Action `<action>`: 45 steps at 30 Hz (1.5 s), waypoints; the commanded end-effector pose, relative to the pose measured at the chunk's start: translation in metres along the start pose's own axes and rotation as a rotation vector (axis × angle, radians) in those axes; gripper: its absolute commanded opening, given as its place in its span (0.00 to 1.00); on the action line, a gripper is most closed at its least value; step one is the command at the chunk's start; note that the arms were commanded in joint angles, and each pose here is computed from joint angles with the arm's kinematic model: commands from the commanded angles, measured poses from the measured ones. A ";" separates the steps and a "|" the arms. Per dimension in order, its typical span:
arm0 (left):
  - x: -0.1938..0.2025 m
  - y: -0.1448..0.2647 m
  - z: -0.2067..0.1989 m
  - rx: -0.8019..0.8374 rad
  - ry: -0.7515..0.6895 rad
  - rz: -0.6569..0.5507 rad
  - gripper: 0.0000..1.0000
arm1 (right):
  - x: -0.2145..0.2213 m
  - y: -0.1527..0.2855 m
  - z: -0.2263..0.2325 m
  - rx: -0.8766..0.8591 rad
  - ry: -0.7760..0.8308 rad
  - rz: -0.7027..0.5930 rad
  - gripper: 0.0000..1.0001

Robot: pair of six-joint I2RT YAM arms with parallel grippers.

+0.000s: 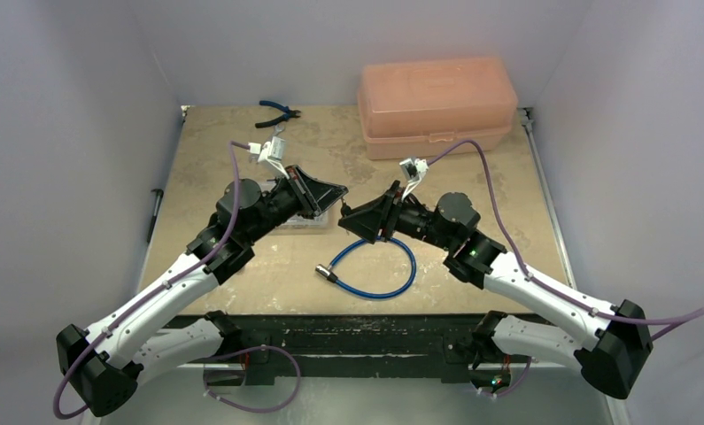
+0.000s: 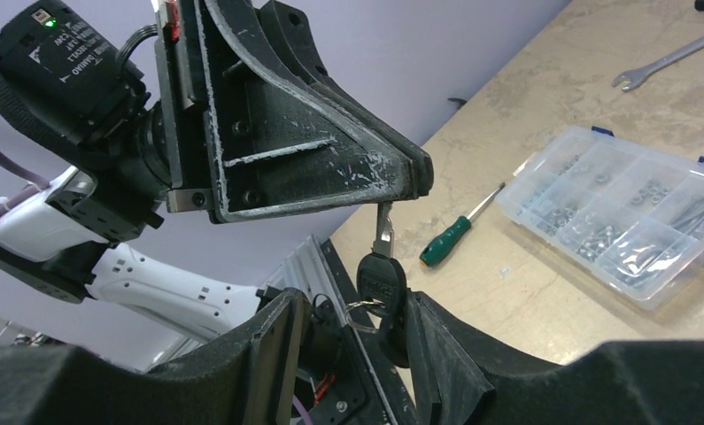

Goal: Unlock with the key

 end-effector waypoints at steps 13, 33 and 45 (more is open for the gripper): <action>-0.013 0.003 -0.018 0.067 0.002 -0.064 0.00 | -0.020 -0.007 0.006 0.012 -0.027 -0.062 0.70; -0.012 -0.001 -0.008 0.018 0.001 -0.079 0.00 | -0.026 -0.007 0.005 0.091 -0.026 -0.026 0.53; -0.009 -0.001 -0.004 0.016 0.004 -0.078 0.00 | -0.026 -0.014 0.003 0.095 -0.019 -0.016 0.40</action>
Point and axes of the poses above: each gripper's point midway between its finger pads, its own y axis back along the fingers, its own z axis along the line the jaws close on, x = y × z, the point moved 7 cm from there along y, back along the fingers, and after that the axes turned 7 degrees about y, right-handed, at the moved point
